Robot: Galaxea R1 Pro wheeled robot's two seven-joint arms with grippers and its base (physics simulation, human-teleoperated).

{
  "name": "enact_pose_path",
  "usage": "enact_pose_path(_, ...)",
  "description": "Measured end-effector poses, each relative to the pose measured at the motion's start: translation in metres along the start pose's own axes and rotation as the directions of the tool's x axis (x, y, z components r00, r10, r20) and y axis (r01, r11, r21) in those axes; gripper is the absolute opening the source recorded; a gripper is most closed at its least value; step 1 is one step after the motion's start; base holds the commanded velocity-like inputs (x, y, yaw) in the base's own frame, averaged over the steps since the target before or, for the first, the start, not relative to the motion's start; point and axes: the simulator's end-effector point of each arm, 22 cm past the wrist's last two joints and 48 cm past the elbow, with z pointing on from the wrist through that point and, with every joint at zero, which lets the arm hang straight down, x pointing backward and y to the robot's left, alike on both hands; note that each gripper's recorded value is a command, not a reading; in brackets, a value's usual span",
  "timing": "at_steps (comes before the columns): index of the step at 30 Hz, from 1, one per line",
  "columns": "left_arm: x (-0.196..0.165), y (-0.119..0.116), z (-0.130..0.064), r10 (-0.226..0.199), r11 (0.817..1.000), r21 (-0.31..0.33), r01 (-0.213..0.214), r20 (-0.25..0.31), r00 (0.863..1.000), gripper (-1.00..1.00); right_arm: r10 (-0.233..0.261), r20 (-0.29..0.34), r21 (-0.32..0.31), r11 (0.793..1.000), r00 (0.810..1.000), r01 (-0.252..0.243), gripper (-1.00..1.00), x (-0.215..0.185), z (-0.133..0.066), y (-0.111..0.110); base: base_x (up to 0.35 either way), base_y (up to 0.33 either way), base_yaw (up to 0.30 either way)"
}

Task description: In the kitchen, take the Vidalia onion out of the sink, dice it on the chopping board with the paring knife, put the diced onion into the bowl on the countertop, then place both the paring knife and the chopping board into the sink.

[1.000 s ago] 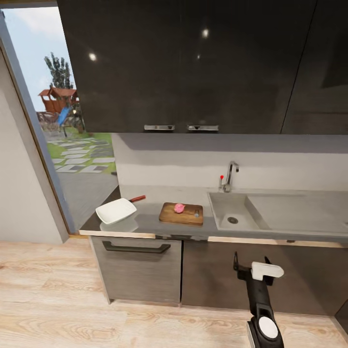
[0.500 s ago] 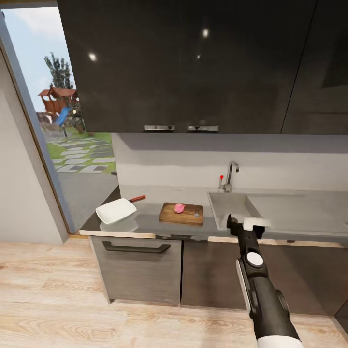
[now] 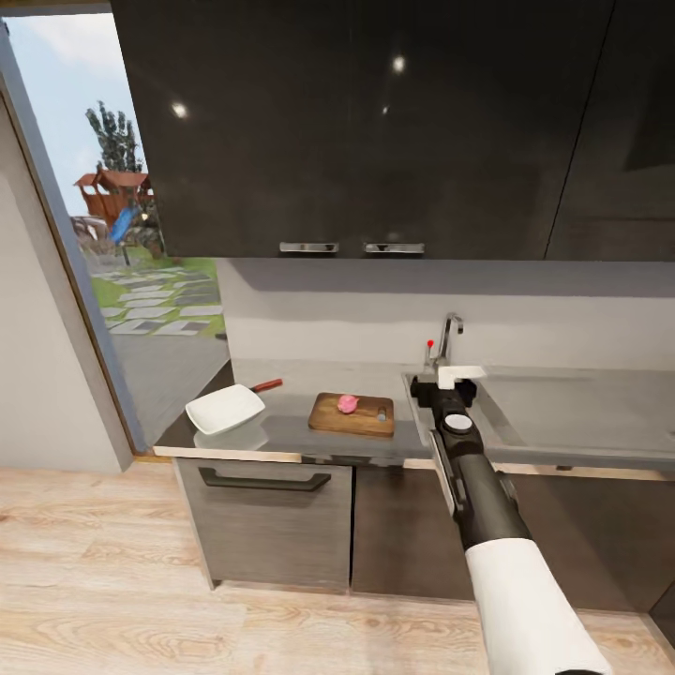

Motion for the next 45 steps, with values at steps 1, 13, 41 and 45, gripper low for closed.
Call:
enact_pose_path(1, 0.000, 0.000, 0.000, 0.000, 1.000, 0.000, 0.000, 0.000, 1.000, 1.00, -0.011, -0.011, -0.012, 1.000, 1.000, 0.011, 1.00, -0.006, 0.010, 0.007, 0.000, 0.000, 0.000)
enact_pose_path(13, 0.000, -0.001, 0.000, -0.001, 1.000, 0.001, 0.001, -0.001, 1.000, 1.00, -0.086, -0.088, -0.084, 0.993, 0.992, 0.078, 1.00, -0.048, 0.059, 0.042, 0.000, 0.000, 0.000)
enact_pose_path(41, 0.001, -0.001, -0.001, 0.000, 1.000, 0.001, 0.000, -0.003, 1.000, 1.00, -0.094, -0.121, -0.454, 0.891, 0.988, 0.029, 1.00, -0.038, 0.039, 0.128, 0.261, 0.107, 0.000)
enact_pose_path(45, 0.001, -0.001, -0.001, 0.000, 1.000, 0.001, 0.000, -0.003, 1.000, 1.00, -0.103, -0.140, -0.465, 0.885, 0.985, 0.026, 1.00, -0.028, 0.038, 0.131, 0.294, 0.204, 0.000)
